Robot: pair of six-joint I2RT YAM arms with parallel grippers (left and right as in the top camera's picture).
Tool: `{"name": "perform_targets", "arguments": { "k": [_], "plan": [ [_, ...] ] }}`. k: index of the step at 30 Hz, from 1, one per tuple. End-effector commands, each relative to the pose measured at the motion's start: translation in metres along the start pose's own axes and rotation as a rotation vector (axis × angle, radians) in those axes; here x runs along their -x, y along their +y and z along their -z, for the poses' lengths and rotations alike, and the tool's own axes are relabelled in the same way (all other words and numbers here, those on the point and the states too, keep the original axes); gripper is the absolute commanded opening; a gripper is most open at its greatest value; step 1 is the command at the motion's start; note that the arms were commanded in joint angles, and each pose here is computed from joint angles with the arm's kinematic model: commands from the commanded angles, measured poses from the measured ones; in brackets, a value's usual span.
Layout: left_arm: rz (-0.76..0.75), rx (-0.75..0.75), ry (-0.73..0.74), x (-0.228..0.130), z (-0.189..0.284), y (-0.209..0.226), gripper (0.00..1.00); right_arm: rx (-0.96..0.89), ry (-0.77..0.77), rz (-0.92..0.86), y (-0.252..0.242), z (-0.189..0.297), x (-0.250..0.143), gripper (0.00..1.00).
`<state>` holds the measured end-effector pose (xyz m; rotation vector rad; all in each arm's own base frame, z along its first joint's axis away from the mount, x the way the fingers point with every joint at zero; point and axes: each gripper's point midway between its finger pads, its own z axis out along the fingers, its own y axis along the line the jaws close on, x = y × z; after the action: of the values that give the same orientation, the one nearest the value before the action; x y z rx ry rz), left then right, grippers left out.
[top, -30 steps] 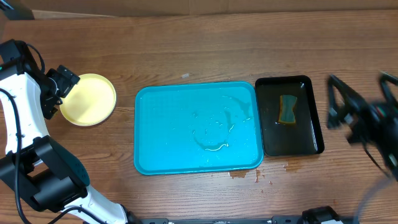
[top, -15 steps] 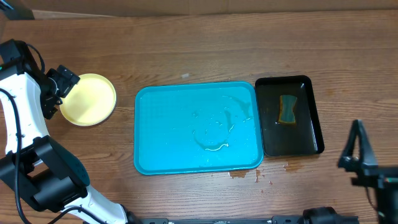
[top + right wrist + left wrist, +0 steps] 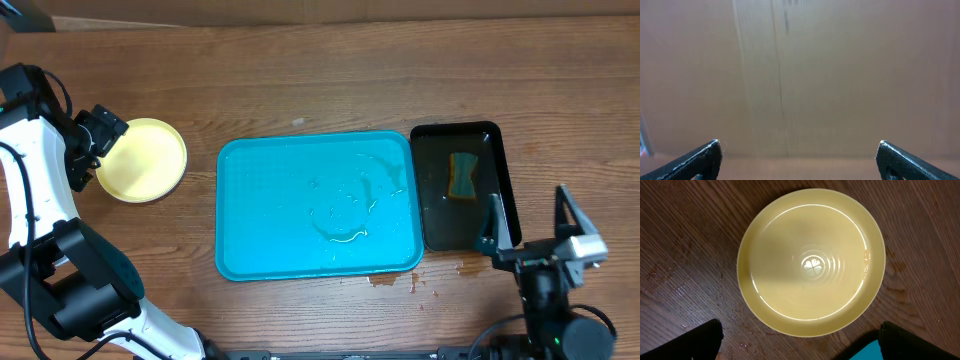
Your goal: Clean dirty plates on tray and stack at the side
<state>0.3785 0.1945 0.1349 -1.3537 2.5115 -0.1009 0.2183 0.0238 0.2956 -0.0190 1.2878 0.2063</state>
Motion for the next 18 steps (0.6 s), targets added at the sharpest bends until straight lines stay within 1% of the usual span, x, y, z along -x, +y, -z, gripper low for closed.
{"name": "perform_targets", "arguments": {
  "k": [1, 8, 14, 18],
  "plan": [
    [-0.003, -0.007, -0.005, -0.002, 0.004, -0.001, 1.00, 0.008, 0.029, -0.027, -0.001, 0.000, -0.022, 1.00],
    [-0.003, -0.007, -0.005, -0.002, 0.004, -0.001, 1.00, -0.010, 0.121, -0.040, -0.008, 0.000, -0.069, 1.00],
    [-0.003, -0.007, -0.005, -0.002, 0.004, -0.001, 1.00, -0.017, 0.167, -0.045, -0.011, 0.002, -0.092, 1.00],
    [-0.003, -0.007, -0.005, -0.002, 0.004, -0.001, 1.00, -0.016, 0.245, -0.055, -0.011, 0.006, -0.113, 1.00]
  ]
}}
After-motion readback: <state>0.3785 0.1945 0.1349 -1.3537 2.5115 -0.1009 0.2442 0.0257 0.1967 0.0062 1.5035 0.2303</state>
